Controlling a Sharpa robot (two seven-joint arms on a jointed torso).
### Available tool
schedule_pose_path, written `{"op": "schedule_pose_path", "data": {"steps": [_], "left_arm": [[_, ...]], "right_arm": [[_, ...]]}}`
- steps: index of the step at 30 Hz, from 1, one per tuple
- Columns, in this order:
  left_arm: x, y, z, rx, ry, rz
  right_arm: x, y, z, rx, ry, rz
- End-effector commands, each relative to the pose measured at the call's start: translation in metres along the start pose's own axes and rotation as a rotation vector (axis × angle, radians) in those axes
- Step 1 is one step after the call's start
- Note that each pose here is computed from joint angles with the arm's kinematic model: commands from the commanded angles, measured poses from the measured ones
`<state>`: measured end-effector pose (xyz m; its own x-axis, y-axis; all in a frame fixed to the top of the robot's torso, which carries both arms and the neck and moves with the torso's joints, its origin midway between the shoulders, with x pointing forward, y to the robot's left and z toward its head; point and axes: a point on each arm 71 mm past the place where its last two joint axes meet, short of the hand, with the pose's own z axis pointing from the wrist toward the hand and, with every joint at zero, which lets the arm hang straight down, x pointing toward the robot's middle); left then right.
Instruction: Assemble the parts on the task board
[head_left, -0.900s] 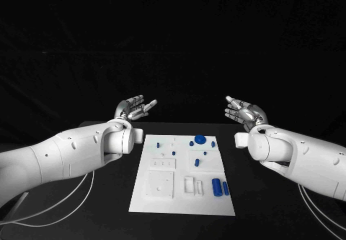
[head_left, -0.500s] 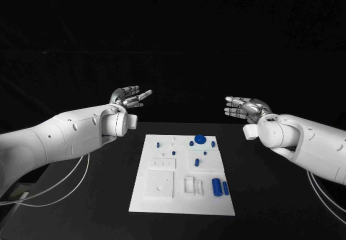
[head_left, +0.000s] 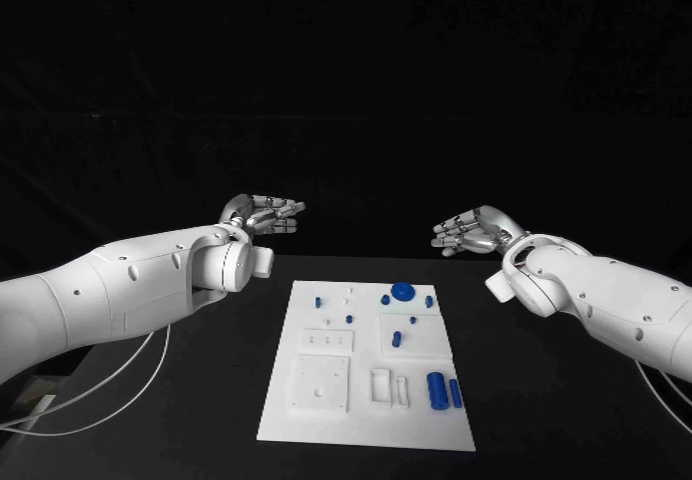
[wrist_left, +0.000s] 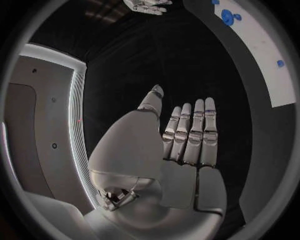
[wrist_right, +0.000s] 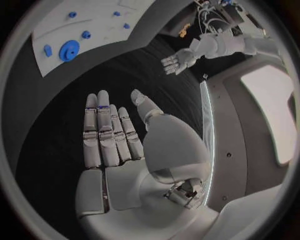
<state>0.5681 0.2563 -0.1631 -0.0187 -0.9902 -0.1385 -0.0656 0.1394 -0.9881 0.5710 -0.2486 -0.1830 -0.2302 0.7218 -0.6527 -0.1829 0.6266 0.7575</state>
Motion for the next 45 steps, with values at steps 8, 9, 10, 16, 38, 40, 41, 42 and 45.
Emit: {"op": "schedule_pose_path", "data": {"steps": [8,9,10,16,38,40,41,42,45], "left_arm": [[0.0133,-0.0248,-0.0205,0.069,0.119,0.006],[0.0146,-0.0270,-0.0228,0.073,0.129,0.004],[0.0161,-0.0292,-0.0250,0.078,0.138,0.003],[0.0239,-0.0381,-0.0362,0.098,0.179,0.003],[0.0384,-0.0491,-0.0477,0.121,0.243,0.007],[0.0385,-0.0491,-0.0476,0.121,0.244,0.007],[0.0386,-0.0490,-0.0475,0.120,0.244,0.007],[0.0387,-0.0490,-0.0475,0.120,0.245,0.007],[0.0389,-0.0490,-0.0474,0.119,0.246,0.007]], "right_arm": [[0.018,0.029,0.008,-0.164,0.114,-0.517],[0.021,0.031,0.010,-0.169,0.120,-0.541],[0.023,0.033,0.011,-0.173,0.125,-0.564],[0.035,0.041,0.016,-0.193,0.144,-0.675],[0.051,0.041,0.023,-0.174,0.190,-0.854],[0.052,0.039,0.022,-0.171,0.199,-0.856],[0.054,0.038,0.022,-0.168,0.208,-0.859],[0.055,0.038,0.021,-0.165,0.214,-0.861],[0.057,0.035,0.020,-0.159,0.228,-0.867]]}}
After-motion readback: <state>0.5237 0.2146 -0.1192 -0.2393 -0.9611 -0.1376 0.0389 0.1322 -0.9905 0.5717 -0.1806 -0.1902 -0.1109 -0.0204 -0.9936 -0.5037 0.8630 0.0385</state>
